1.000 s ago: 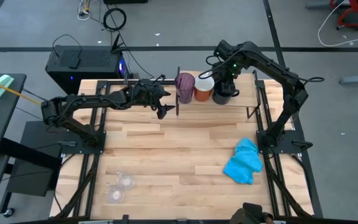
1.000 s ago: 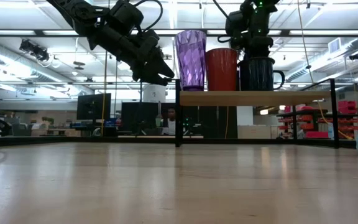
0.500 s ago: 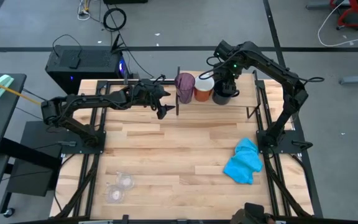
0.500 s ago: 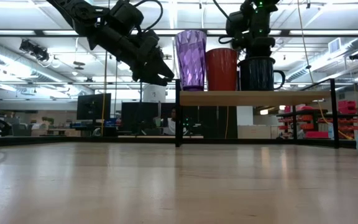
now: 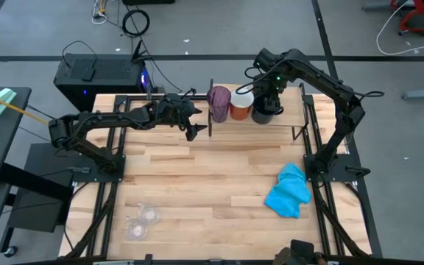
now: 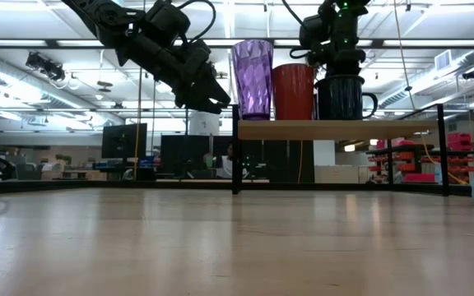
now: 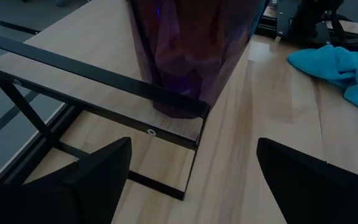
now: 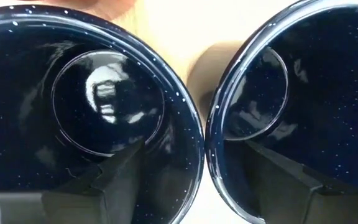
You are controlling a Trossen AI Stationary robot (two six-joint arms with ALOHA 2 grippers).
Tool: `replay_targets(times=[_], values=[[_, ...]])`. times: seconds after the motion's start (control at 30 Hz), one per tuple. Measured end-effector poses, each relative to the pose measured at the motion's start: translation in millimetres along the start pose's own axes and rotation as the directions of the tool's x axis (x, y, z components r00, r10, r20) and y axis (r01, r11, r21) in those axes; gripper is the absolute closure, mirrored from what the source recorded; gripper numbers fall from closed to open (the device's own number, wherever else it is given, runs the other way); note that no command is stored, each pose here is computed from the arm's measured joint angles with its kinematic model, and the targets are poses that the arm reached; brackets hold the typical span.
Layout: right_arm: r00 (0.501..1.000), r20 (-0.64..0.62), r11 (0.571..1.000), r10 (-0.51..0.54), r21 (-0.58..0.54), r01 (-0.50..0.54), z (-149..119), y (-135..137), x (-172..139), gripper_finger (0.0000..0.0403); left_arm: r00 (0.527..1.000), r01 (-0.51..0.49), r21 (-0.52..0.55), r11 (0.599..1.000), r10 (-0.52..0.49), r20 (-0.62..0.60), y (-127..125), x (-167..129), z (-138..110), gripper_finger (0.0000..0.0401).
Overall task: Stack small to large cups/mugs on shelf
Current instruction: Adjust the mugs on the shelf
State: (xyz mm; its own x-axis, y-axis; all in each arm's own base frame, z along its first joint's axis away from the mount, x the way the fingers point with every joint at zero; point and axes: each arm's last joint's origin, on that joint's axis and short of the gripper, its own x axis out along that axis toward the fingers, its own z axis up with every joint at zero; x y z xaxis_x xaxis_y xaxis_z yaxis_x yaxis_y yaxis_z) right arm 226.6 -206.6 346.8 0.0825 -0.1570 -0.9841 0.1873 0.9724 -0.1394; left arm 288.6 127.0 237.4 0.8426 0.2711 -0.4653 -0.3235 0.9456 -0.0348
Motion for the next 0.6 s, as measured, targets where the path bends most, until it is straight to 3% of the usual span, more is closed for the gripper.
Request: replay_targets(times=[0.6], values=[[0.997, -0.046, 0.997, -0.055, -0.055, 0.052, -1.4, -0.3, -0.1, 0.0142, 1.000, 0.000, 0.000, 1.000, 0.000, -0.002, 0.0, 0.0, -0.2, 0.0046]])
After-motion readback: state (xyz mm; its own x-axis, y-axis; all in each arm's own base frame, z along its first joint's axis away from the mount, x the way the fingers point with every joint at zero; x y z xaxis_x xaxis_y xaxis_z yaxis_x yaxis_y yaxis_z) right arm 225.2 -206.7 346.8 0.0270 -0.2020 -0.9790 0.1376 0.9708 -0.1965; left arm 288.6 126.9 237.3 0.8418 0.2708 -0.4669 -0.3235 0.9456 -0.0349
